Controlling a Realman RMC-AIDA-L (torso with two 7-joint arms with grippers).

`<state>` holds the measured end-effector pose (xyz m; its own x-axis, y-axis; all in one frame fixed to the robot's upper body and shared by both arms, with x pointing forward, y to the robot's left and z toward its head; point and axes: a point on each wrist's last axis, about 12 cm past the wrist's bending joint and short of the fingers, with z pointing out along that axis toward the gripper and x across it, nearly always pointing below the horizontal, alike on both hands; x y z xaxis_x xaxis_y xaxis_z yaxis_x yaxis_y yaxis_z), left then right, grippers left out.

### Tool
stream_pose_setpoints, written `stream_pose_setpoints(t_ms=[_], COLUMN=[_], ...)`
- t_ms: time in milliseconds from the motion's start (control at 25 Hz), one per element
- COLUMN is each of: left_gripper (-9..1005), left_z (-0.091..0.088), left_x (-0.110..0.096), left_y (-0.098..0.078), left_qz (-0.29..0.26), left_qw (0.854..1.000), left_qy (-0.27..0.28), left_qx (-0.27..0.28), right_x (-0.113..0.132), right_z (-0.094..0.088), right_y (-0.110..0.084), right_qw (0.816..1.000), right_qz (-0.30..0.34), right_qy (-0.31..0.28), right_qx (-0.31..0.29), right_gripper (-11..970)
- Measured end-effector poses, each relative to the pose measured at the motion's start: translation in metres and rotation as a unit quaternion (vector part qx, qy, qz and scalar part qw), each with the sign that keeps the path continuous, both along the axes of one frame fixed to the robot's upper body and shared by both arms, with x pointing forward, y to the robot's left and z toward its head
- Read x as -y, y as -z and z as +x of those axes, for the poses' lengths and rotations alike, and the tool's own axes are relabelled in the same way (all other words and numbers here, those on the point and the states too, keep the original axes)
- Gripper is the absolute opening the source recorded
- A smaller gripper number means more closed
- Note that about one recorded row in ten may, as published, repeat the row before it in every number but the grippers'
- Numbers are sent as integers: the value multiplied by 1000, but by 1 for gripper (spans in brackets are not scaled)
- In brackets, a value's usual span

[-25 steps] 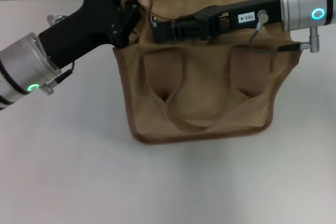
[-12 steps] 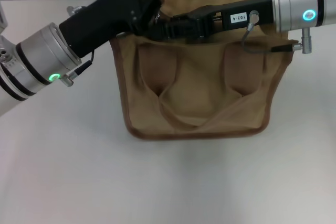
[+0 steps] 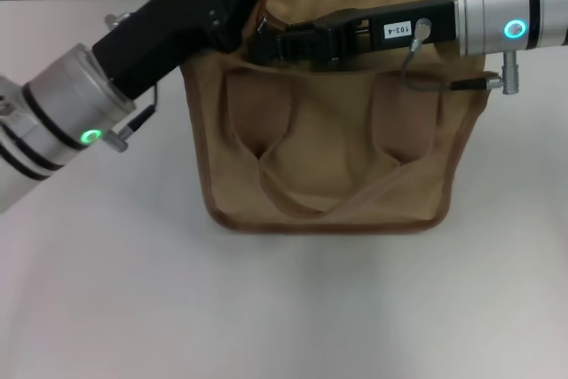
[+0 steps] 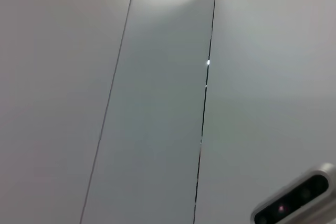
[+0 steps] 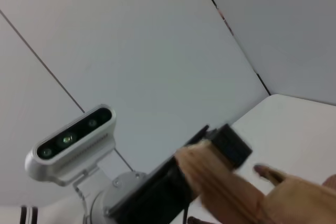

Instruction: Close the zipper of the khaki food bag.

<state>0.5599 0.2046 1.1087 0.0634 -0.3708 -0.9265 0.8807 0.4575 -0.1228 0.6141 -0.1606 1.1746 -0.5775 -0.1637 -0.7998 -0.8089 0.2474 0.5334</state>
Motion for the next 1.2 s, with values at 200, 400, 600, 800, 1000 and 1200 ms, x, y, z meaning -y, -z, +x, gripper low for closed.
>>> stream_pose_setpoints(t_ms=[200, 400, 600, 800, 1000, 1200], left_gripper=[-1, -1, -2, -2, -1, -1], left_z=[1, -2, -7, -10, -12, -13], left_x=[13, 9, 3, 1, 0, 0], left_y=[0, 3, 6, 7, 7, 7], left_qz=[-13, -24, -34, -39, -43, -45], left_qw=[1000, 999, 999, 999, 999, 999], left_qy=[-12, -23, -29, -32, -29, -28], left_qx=[4, -1, -4, -5, -2, -2], right_x=[1, 4, 9, 14, 15, 14], right_z=[0, -3, -5, -7, -7, -7], right_y=[1, 5, 8, 10, 10, 10], right_qw=[1000, 1000, 999, 999, 999, 999], right_qz=[12, 15, 30, 35, 33, 31], right_qy=[6, 13, 23, 29, 25, 25], right_qx=[-4, -10, -9, 1, 10, 13], right_gripper=[260, 247, 181, 57, 19, 7])
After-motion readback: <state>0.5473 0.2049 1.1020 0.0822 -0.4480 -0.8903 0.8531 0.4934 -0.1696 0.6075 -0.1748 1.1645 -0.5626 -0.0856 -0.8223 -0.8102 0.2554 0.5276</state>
